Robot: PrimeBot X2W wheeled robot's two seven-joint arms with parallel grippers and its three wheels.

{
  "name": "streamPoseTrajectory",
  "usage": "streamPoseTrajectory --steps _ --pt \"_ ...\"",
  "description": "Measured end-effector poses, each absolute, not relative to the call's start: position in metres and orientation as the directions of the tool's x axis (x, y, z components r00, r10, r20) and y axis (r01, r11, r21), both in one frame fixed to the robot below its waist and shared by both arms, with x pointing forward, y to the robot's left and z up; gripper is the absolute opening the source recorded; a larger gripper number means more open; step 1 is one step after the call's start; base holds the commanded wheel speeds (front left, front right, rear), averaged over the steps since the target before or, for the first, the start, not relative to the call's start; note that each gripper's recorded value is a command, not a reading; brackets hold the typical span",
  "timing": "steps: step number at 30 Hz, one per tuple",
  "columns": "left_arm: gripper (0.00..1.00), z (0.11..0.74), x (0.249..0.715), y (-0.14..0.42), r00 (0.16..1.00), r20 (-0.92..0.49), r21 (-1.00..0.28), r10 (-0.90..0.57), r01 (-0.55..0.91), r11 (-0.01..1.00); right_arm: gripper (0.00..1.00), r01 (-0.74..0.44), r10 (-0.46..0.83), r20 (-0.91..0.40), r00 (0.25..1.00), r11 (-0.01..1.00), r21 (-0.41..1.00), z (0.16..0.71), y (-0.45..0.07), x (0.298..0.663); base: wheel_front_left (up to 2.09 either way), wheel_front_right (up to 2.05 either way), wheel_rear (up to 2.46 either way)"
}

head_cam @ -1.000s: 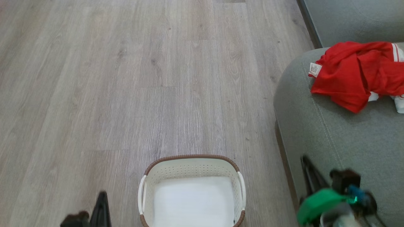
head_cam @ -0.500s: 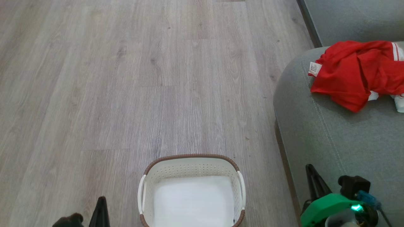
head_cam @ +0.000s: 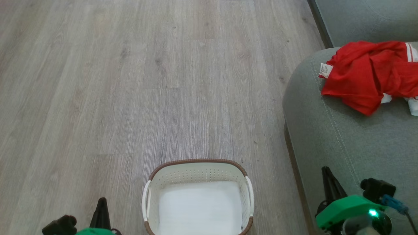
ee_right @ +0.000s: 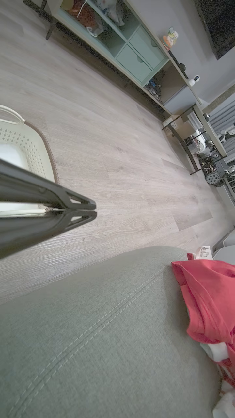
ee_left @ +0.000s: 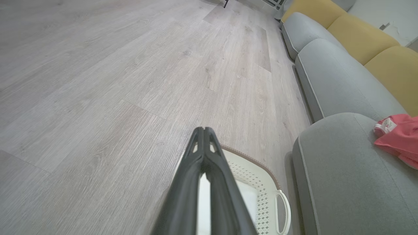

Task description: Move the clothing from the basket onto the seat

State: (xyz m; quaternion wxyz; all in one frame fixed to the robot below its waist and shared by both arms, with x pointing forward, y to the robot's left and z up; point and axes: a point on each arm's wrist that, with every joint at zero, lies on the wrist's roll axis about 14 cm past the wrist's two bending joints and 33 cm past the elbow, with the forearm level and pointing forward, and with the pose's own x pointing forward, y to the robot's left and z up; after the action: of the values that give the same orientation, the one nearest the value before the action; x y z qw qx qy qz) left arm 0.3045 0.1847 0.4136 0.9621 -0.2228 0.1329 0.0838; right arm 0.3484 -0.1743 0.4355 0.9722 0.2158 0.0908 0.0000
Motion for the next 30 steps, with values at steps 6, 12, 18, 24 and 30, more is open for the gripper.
streamPoseTrajectory --steps 6,12,18,24,30 --pt "0.0 0.412 0.305 0.185 0.946 -0.31 -0.462 0.096 -0.238 0.854 0.0 0.066 0.026 -0.183 0.983 0.876 0.477 0.435 -0.177 0.349 0.0 0.0 0.0" --pt "0.0 0.415 0.312 0.185 0.948 -0.306 -0.521 0.089 -0.245 0.818 0.0 0.092 0.013 -0.191 0.982 0.841 0.534 0.436 -0.181 0.35 0.0 0.0 0.0" --pt "0.0 0.416 0.315 0.187 0.946 -0.312 -0.574 0.087 -0.261 0.776 0.0 0.115 0.003 -0.195 0.981 0.8 0.588 0.436 -0.184 0.351 0.0 0.0 0.0" --pt "0.0 0.417 0.319 0.186 0.947 -0.313 -0.626 0.073 -0.264 0.734 0.0 0.133 -0.008 -0.194 0.981 0.756 0.641 0.438 -0.187 0.352 0.0 0.0 0.0" --pt "0.0 0.42 0.323 0.186 0.949 -0.308 -0.677 0.062 -0.265 0.687 0.0 0.149 -0.013 -0.199 0.98 0.708 0.69 0.438 -0.189 0.352 0.0 0.0 0.0"
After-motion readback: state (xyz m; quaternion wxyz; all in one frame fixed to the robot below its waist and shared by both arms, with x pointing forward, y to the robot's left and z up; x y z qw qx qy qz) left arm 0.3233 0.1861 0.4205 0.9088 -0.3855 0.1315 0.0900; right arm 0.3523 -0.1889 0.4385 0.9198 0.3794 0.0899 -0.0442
